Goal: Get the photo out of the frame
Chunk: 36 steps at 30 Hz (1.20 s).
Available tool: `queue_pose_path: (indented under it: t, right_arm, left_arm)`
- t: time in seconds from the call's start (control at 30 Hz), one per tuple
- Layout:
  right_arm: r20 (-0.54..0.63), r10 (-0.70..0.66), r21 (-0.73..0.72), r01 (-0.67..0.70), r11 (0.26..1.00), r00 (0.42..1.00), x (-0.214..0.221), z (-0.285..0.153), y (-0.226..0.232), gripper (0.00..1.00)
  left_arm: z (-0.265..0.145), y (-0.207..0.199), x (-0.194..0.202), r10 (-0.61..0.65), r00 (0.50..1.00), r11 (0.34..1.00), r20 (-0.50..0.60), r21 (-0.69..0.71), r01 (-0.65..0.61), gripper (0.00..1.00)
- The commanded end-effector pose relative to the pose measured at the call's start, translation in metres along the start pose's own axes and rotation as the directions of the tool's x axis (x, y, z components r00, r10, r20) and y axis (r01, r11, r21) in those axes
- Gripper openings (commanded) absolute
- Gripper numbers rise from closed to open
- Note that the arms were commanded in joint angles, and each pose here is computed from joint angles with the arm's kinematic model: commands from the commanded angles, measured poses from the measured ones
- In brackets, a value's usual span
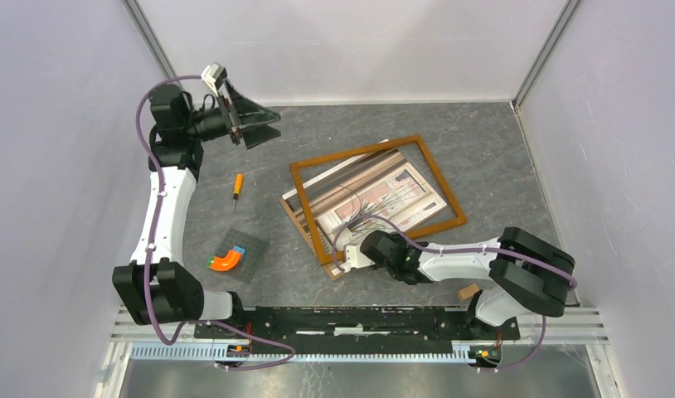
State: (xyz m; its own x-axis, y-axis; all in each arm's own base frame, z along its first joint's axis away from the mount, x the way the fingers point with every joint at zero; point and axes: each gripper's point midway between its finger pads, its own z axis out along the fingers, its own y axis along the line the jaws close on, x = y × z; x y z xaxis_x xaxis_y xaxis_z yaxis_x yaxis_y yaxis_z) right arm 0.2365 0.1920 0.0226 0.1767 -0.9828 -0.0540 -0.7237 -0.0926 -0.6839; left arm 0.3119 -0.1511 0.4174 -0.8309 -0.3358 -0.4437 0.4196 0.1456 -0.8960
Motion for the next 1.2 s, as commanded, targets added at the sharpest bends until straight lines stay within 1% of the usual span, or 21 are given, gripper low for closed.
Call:
queue_pose_path:
  t: [0.0,0.03,0.07,0.1,0.13,0.17,0.27,0.33,0.37,0.43,0.5,0.6,0.63,0.67,0.73,0.8,0.87,0.93,1.03,1.1,1.17]
  right_arm:
    - [0.108,0.121,-0.240,-0.092,0.966,0.987,-0.030,-0.009,0.046,0.53]
    - [0.120,0.127,-0.240,-0.095,0.966,0.985,-0.032,-0.013,0.043,0.64]
    - [0.135,0.127,-0.247,-0.091,0.965,0.983,-0.034,-0.018,0.041,0.81]
    - [0.152,0.122,-0.260,-0.080,0.962,0.981,-0.035,-0.023,0.041,0.96]
    - [0.178,0.113,-0.282,-0.059,0.958,0.978,-0.037,-0.029,0.042,0.98]
    - [0.206,0.106,-0.295,-0.041,0.955,0.973,-0.039,-0.035,0.042,0.98]
    - [0.283,0.092,-0.331,0.007,0.944,0.955,-0.047,-0.051,0.041,0.98]
    - [0.326,0.101,-0.338,0.016,0.941,0.940,-0.053,-0.064,0.034,0.98]
    - [0.328,0.110,-0.333,0.005,0.943,0.938,-0.052,-0.068,0.031,0.98]
    - [0.317,0.125,-0.309,-0.022,0.951,0.940,-0.045,-0.073,0.025,0.98]
    - [0.296,0.137,-0.275,-0.053,0.960,0.945,-0.031,-0.076,0.021,0.98]
    - [0.240,0.157,-0.239,-0.098,0.966,0.958,0.001,-0.073,0.016,0.98]
    - [0.217,0.180,-0.240,-0.126,0.963,0.959,0.011,-0.072,0.014,0.98]
    - [0.197,0.226,-0.248,-0.175,0.953,0.954,0.019,-0.072,0.009,0.98]
    - [0.154,0.346,-0.290,-0.292,0.911,0.926,0.030,-0.073,-0.002,0.98]
    - [0.108,0.489,-0.305,-0.440,0.845,0.865,0.034,-0.073,-0.022,0.98]
    - [0.128,0.620,-0.307,-0.564,0.767,0.774,0.029,-0.075,-0.046,0.98]
    - [0.134,0.742,-0.303,-0.685,0.662,0.657,0.028,-0.077,-0.069,0.98]
    - [0.082,0.894,-0.299,-0.844,0.445,0.441,0.039,-0.072,-0.085,0.98]
    - [0.006,0.957,-0.331,-0.902,0.276,0.291,0.048,-0.067,-0.079,0.98]
    - [-0.090,0.987,-0.337,-0.937,0.095,0.132,0.061,-0.060,-0.064,0.98]
  left_arm:
    - [-0.022,0.094,0.036,0.101,0.993,0.927,-0.058,-0.357,-0.115,1.00]
    - [-0.030,0.111,0.038,0.154,0.986,0.882,-0.070,-0.440,-0.169,1.00]
    - [-0.040,0.130,0.040,0.173,0.983,0.833,-0.066,-0.522,-0.182,1.00]
    - [-0.047,0.141,0.047,0.208,0.972,0.798,-0.108,-0.556,-0.233,1.00]
    - [-0.054,0.156,0.054,0.226,0.964,0.756,-0.139,-0.599,-0.264,1.00]
    - [-0.060,0.166,0.061,0.227,0.962,0.731,-0.154,-0.625,-0.272,1.00]
    - [-0.072,0.185,0.083,0.244,0.942,0.684,-0.232,-0.647,-0.337,1.00]
    - [-0.075,0.190,0.086,0.300,0.900,0.661,-0.317,-0.612,-0.436,1.00]
    - [-0.074,0.192,0.085,0.317,0.879,0.655,-0.355,-0.589,-0.474,1.00]
    - [-0.071,0.203,0.079,0.336,0.826,0.629,-0.454,-0.544,-0.555,1.00]
    - [-0.061,0.213,0.070,0.318,0.796,0.635,-0.515,-0.508,-0.582,1.00]
    - [-0.034,0.232,0.052,0.303,0.739,0.620,-0.602,-0.464,-0.633,1.00]
    - [-0.026,0.242,0.050,0.282,0.715,0.618,-0.640,-0.449,-0.645,1.00]
    - [-0.018,0.246,0.042,0.285,0.693,0.598,-0.662,-0.442,-0.668,1.00]
    - [0.001,0.260,0.031,0.282,0.668,0.589,-0.688,-0.425,-0.687,1.00]
    - [0.020,0.271,0.018,0.287,0.662,0.584,-0.693,-0.421,-0.694,1.00]
    - [0.039,0.287,0.010,0.284,0.655,0.589,-0.701,-0.412,-0.696,1.00]
    - [0.055,0.297,0.002,0.288,0.631,0.577,-0.720,-0.395,-0.715,1.00]
    - [0.071,0.319,0.002,0.279,0.603,0.561,-0.747,-0.383,-0.734,1.00]
    - [0.078,0.334,0.002,0.264,0.603,0.560,-0.753,-0.390,-0.731,1.00]
    - [0.083,0.345,0.005,0.253,0.598,0.561,-0.760,-0.389,-0.731,1.00]
